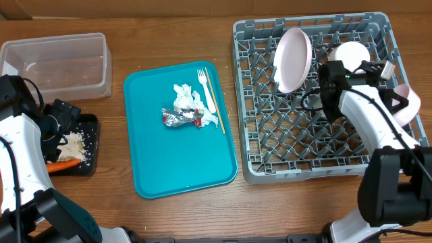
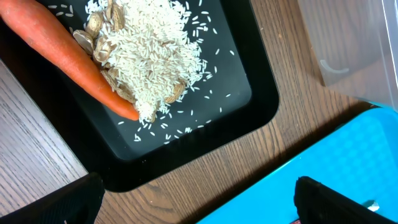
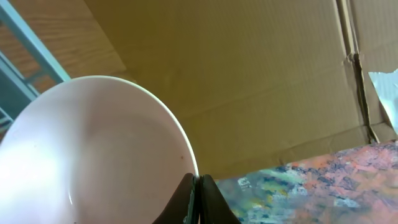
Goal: Sort waste into correct bins and load items into the dishwasher rack
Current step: 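Lower the pink bowl into the rack and open the right gripper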
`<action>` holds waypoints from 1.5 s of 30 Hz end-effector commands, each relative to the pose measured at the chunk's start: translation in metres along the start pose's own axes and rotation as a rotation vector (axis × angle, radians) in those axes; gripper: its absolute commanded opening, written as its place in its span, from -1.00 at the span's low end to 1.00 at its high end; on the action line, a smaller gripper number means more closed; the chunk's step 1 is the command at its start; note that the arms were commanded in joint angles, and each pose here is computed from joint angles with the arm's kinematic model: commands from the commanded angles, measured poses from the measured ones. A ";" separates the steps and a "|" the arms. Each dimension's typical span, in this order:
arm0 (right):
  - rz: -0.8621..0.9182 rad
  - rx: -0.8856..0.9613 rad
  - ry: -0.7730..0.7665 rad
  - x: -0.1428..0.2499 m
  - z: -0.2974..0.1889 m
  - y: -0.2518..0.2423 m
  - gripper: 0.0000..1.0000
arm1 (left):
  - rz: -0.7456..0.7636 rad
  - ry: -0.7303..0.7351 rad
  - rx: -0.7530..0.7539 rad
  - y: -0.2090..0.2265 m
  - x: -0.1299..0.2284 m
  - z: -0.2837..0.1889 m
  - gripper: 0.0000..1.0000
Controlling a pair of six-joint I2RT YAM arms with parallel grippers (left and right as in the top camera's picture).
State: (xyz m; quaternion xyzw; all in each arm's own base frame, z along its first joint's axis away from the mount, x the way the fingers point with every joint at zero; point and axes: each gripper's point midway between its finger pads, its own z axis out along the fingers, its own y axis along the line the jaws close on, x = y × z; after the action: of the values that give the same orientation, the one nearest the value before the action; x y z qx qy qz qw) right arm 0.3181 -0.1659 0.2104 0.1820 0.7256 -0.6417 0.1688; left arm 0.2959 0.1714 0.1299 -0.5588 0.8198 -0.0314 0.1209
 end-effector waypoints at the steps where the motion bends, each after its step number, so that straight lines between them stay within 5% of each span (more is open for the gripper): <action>1: -0.012 0.012 0.061 0.010 0.018 -0.006 -0.92 | -0.007 -0.028 0.012 -0.002 -0.005 -0.008 1.00; 20: -0.033 -0.379 0.184 0.024 -0.002 0.065 -0.92 | -0.007 -0.028 0.012 -0.002 -0.005 -0.008 1.00; 38: 0.038 -0.979 0.375 0.034 -0.074 0.133 -0.87 | -0.007 -0.028 0.012 -0.002 -0.005 -0.008 1.00; 42: 0.100 -1.193 0.394 0.015 -0.110 0.132 -0.59 | -0.007 -0.028 0.012 -0.002 -0.006 -0.008 1.00; 45: 0.162 -1.290 0.388 -0.001 -0.126 0.118 -0.19 | -0.007 -0.028 0.012 -0.002 -0.006 -0.008 1.00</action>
State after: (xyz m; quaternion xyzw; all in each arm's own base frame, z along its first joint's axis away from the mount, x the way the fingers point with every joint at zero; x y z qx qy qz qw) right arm 0.3589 -0.0664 0.0994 0.2033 0.9593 -0.1491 0.1270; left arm 0.2960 0.1715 0.1299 -0.5588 0.8198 -0.0313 0.1211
